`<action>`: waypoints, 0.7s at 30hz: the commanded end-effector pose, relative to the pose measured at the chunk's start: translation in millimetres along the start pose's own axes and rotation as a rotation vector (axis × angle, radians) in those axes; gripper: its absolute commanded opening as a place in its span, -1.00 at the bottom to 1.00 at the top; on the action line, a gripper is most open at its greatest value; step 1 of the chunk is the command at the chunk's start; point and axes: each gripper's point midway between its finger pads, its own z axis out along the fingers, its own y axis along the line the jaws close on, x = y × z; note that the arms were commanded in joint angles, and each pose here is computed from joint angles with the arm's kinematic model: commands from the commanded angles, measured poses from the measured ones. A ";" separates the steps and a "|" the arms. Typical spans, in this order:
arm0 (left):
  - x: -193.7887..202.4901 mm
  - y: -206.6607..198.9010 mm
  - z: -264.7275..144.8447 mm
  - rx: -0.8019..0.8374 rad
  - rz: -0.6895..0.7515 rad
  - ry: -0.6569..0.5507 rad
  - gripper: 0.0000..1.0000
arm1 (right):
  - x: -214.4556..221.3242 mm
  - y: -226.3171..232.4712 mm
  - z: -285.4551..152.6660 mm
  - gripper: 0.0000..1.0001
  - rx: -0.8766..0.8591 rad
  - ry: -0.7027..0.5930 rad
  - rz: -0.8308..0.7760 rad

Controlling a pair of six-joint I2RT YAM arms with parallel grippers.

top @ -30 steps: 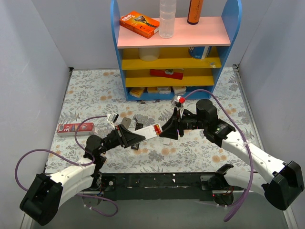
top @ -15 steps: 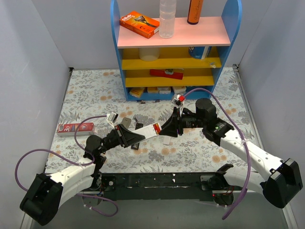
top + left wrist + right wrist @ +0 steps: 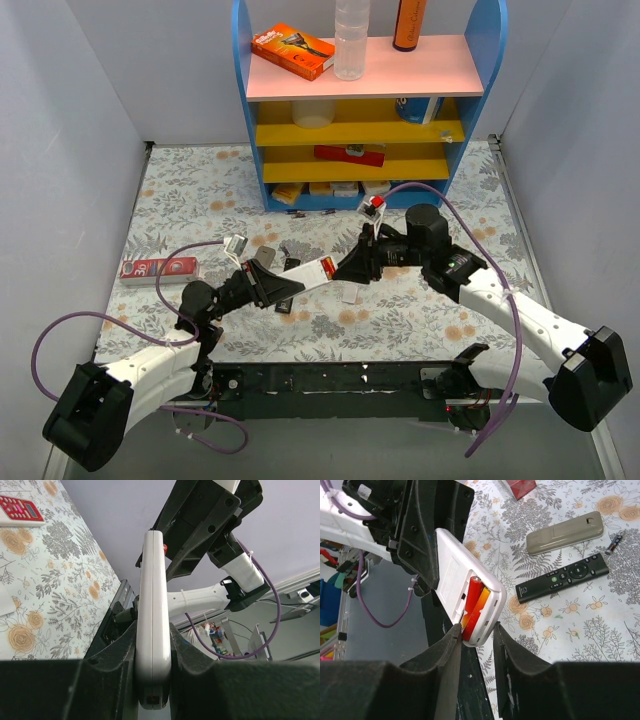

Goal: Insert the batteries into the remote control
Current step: Load the battery into the remote control.

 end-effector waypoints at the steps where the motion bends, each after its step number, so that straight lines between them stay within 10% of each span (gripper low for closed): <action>1: 3.1 -36.1 4.8 0.115 0.102 0.073 -1.00 | -20.2 -17.9 4.8 -0.94 0.119 -0.042 -0.011; 17: 5.9 -46.4 3.0 0.170 0.097 0.090 -1.00 | -17.4 -16.1 9.9 -0.95 0.077 -0.070 -0.032; 21: 4.4 -33.9 4.1 0.116 0.106 0.076 -1.00 | -29.2 -4.1 4.1 -0.40 0.060 -0.098 -0.041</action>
